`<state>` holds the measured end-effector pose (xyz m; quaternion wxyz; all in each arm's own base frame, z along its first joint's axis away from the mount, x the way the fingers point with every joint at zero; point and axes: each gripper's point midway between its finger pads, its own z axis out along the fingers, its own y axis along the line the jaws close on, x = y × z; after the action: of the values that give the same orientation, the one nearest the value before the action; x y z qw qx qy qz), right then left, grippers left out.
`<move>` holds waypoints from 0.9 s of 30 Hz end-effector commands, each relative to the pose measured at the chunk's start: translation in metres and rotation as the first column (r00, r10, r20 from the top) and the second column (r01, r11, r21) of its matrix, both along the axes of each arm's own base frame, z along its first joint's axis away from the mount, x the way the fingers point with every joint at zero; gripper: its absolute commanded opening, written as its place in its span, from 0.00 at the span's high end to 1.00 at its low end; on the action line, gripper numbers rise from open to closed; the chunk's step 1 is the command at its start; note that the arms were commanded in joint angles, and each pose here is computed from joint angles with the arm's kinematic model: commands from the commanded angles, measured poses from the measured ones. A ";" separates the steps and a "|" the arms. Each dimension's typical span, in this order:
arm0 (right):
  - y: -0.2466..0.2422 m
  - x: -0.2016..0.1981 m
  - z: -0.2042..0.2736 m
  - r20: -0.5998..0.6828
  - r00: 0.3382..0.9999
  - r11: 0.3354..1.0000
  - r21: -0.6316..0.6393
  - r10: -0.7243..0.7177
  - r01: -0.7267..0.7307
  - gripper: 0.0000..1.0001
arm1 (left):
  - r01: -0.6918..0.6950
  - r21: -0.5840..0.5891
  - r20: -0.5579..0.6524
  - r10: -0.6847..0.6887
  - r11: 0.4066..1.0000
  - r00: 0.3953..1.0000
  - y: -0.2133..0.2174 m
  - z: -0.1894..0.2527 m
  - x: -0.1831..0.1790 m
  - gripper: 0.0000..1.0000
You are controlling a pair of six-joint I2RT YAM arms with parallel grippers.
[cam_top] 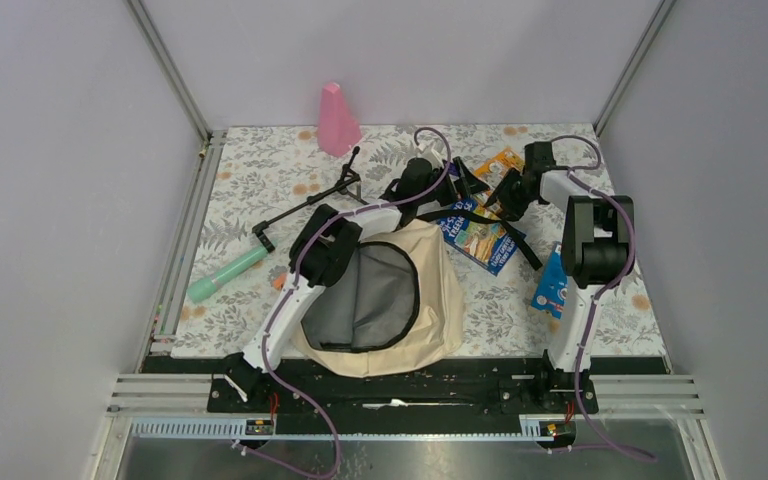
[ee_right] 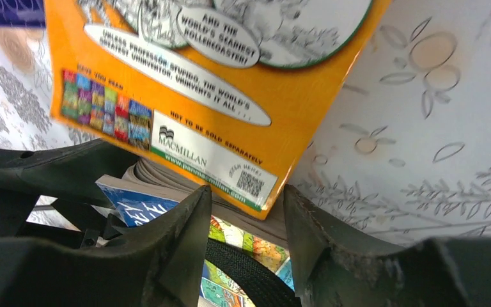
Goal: Pack the student bag
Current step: Move the book to the center of the board.
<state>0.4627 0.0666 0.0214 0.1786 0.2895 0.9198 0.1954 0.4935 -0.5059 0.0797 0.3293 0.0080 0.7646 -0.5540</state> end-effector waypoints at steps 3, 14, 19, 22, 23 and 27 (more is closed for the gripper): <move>0.033 -0.025 0.024 0.041 0.993 0.994 0.002 0.109 -0.109 0.49 | 0.104 -0.033 0.118 -0.099 0.994 0.988 0.001 0.060 -0.039 0.01; 0.025 -0.025 0.033 0.098 0.993 0.997 -0.038 0.070 -0.067 0.36 | -0.109 0.045 -0.032 0.111 0.993 0.993 0.023 0.015 -0.003 0.01; 0.019 -0.004 0.056 0.187 0.981 0.996 -0.076 0.057 -0.043 0.21 | -0.190 -0.040 -0.022 0.189 0.981 0.982 0.033 0.031 0.018 0.01; 0.021 0.010 0.072 0.261 0.963 0.996 -0.074 0.065 -0.047 0.17 | -0.199 -0.089 0.017 0.201 0.976 0.979 0.035 0.047 0.025 0.01; 0.022 0.017 0.077 0.284 0.956 0.996 -0.071 0.069 -0.051 0.15 | -0.206 -0.095 0.031 0.210 0.974 0.977 0.036 0.050 0.028 0.01; 0.027 0.037 0.075 0.275 0.959 0.997 -0.051 0.074 -0.062 0.12 | -0.264 -0.077 0.052 0.269 0.961 0.962 0.043 0.053 0.044 0.01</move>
<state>0.4616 0.0870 0.0627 0.2532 0.2441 0.9137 0.2034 0.5115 -0.4691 0.0956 0.3657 -0.0737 0.7658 -0.5238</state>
